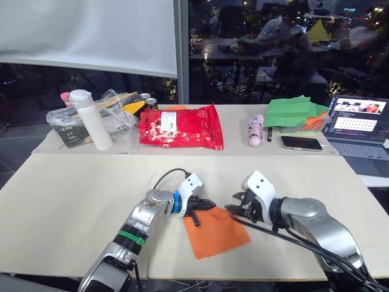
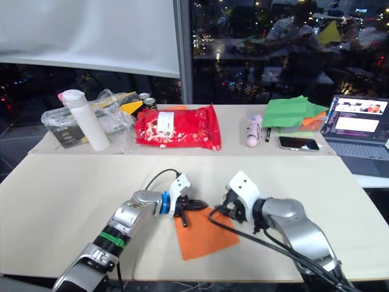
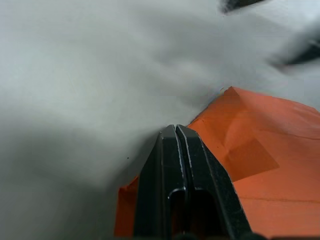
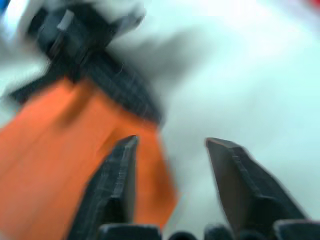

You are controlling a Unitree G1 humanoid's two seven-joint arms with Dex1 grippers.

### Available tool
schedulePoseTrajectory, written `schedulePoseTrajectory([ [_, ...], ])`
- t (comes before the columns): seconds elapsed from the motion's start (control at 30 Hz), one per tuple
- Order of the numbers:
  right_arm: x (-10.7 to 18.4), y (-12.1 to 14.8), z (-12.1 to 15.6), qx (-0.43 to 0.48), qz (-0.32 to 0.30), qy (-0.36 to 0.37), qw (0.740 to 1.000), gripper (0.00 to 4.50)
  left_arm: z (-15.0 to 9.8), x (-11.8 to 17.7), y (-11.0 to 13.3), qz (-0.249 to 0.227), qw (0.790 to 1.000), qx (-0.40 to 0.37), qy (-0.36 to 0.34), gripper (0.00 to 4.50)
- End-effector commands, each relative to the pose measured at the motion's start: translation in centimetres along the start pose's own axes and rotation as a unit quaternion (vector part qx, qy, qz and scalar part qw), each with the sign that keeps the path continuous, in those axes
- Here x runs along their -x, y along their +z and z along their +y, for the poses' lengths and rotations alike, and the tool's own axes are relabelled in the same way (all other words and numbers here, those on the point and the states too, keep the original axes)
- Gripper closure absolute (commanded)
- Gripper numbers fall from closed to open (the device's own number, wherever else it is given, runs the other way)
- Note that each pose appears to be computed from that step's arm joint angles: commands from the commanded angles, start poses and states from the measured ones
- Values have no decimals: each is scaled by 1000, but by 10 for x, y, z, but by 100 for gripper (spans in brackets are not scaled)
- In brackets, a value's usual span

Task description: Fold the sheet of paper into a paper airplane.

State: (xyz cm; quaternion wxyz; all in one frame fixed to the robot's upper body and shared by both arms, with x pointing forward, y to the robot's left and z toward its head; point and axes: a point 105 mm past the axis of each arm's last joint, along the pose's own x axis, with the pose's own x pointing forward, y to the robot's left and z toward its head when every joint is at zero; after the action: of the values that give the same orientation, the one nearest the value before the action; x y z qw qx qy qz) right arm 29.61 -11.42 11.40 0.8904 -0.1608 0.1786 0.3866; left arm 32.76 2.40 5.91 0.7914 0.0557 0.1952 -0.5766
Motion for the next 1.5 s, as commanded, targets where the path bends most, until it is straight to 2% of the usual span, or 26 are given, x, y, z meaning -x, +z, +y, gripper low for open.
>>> schedulePoseTrajectory([
  [0.03,-12,0,4,-3,-16,-1,1000,388,2,3,-22,34,999,17,11,450],
  [0.1,-19,-7,6,-17,-13,-2,1000,447,3,5,-21,34,999,16,13,450],
  [0.33,-27,-37,16,-57,15,6,998,447,6,7,-21,34,999,16,18,450],
  [0.47,-15,-61,9,-77,35,-15,996,447,10,8,-20,34,999,16,20,450],
  [0.67,8,-79,4,-114,29,-34,992,447,12,9,-20,33,999,15,20,450],
  [0.77,16,-77,5,-118,15,-37,992,447,15,9,-20,33,999,14,20,450],
  [0.87,20,-62,0,-103,-14,-46,994,447,16,8,-18,30,999,15,18,450],
  [1.0,22,-13,-13,-55,-83,-45,994,447,14,6,-16,28,999,12,11,450],
  [1.07,17,-3,-12,-35,-87,-30,995,447,13,7,-15,26,1000,11,10,450],
  [1.27,-11,-18,4,-5,-29,13,999,447,16,19,-7,12,1000,15,22,450],
  [1.5,-23,-44,16,-7,16,52,998,447,22,50,11,-32,996,47,65,450],
])
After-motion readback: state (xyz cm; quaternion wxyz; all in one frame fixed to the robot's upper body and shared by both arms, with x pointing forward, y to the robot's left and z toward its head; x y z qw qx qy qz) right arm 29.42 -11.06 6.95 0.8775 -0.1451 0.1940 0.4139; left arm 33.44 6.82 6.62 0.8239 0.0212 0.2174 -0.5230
